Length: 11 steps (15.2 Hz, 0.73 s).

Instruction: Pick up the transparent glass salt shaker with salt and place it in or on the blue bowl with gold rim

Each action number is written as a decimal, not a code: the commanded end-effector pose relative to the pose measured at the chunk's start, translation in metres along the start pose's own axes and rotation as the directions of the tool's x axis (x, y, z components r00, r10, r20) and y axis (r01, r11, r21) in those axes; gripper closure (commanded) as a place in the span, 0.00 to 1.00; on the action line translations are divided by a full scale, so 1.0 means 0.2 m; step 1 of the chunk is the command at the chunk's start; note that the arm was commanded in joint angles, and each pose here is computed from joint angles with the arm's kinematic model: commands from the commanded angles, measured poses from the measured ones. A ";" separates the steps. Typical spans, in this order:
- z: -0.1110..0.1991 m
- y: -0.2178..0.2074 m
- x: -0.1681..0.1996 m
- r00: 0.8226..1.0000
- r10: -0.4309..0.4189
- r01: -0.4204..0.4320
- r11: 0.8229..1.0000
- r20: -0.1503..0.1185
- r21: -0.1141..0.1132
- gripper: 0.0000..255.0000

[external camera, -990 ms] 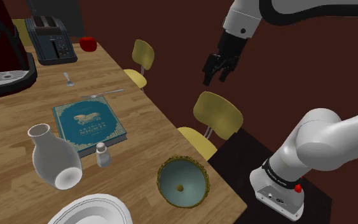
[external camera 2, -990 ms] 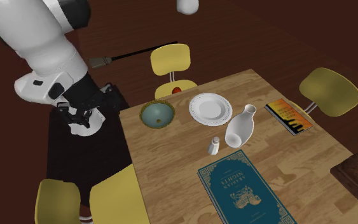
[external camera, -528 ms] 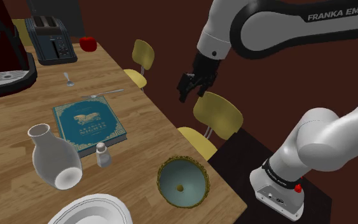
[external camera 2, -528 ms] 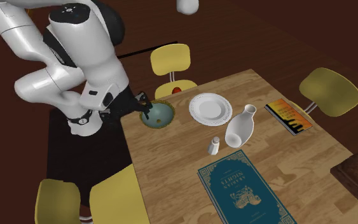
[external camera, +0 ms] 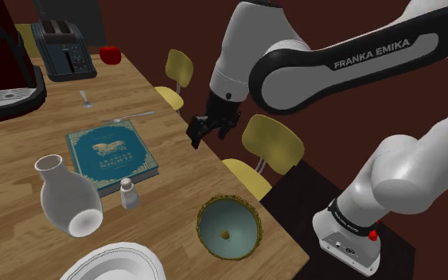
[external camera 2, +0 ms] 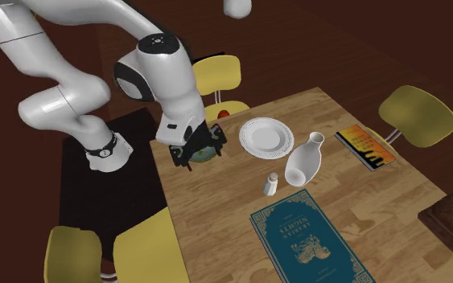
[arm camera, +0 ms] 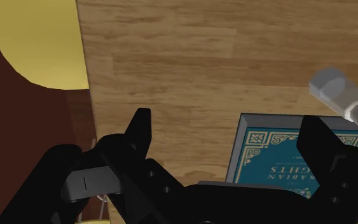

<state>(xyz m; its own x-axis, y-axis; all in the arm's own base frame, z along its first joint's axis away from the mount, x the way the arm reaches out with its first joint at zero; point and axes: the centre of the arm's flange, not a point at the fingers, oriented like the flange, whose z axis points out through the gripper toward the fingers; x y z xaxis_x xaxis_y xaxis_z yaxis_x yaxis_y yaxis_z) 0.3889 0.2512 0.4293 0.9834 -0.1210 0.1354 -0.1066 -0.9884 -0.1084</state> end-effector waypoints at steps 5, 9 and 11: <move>0.26 -0.30 0.04 0.999 0.000 0.001 1.000 -0.035 0.006 0.00; 0.42 -0.50 0.07 0.998 -0.001 0.002 1.000 -0.058 0.009 0.00; 0.50 -0.60 0.09 0.998 -0.002 0.003 1.000 -0.070 0.010 0.00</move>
<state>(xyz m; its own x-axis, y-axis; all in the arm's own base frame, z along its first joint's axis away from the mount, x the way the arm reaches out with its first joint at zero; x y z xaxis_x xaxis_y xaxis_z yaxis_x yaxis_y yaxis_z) 0.4295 0.3645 0.3520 0.9727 -0.1243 0.1962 -0.1026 -0.9878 -0.1172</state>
